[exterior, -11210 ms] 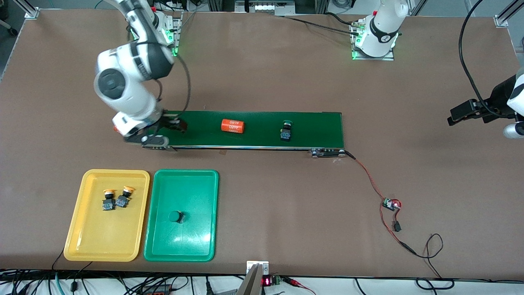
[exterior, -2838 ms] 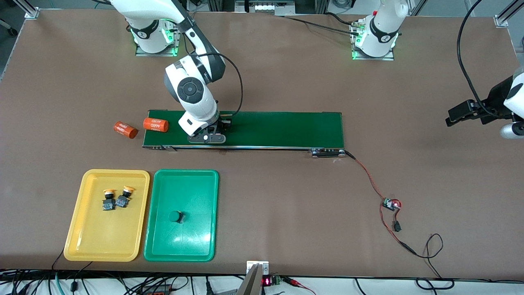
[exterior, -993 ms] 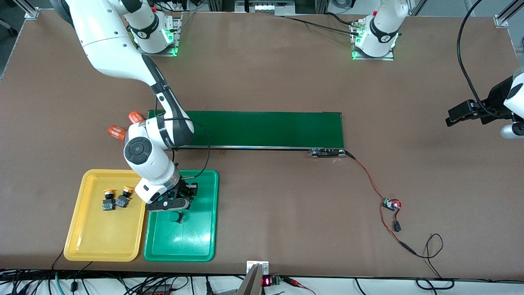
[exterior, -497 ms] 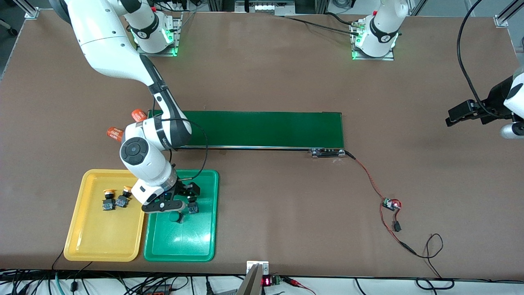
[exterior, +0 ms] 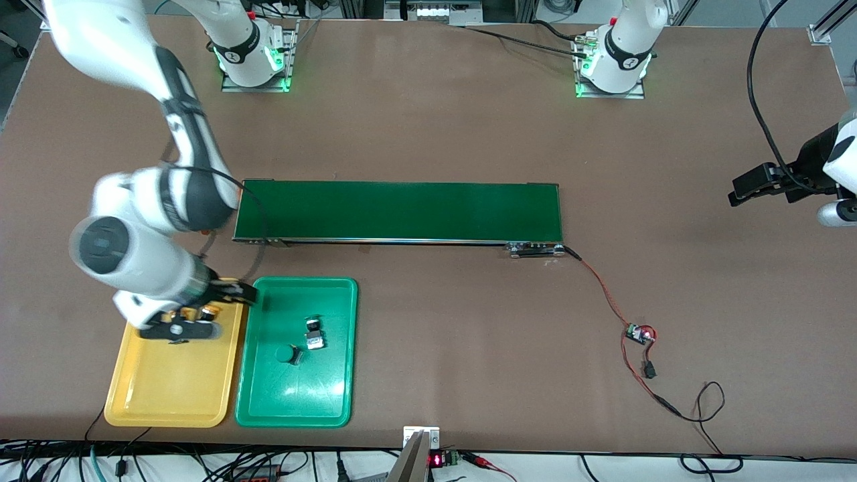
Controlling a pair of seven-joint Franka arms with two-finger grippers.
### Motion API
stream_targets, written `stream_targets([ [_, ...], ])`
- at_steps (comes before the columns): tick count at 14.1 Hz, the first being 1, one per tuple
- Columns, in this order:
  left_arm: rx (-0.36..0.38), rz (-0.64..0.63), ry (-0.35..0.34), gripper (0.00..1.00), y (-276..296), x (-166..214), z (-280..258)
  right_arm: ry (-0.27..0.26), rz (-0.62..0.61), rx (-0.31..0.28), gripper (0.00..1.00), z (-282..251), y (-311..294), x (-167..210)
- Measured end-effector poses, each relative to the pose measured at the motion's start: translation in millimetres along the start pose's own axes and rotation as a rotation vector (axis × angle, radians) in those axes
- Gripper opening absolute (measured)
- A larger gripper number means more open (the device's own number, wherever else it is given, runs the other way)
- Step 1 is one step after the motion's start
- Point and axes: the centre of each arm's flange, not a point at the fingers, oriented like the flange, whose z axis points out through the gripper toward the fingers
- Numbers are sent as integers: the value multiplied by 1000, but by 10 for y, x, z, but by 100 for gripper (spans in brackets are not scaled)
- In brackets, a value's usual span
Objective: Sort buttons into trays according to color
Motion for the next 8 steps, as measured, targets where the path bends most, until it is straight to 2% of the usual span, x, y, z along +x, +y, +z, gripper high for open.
stream_targets([
  [3,0,0,-1,100,1,-1,3,-26,69,14,100,-940,605,-283],
  [5,0,1,-1,100,3,-1,3,-55,60,19,100,-1457,1167,-608],
  [8,1,1,-7,100,2,-8,9,-85,33,26,100,-1897,1587,-1177],
])
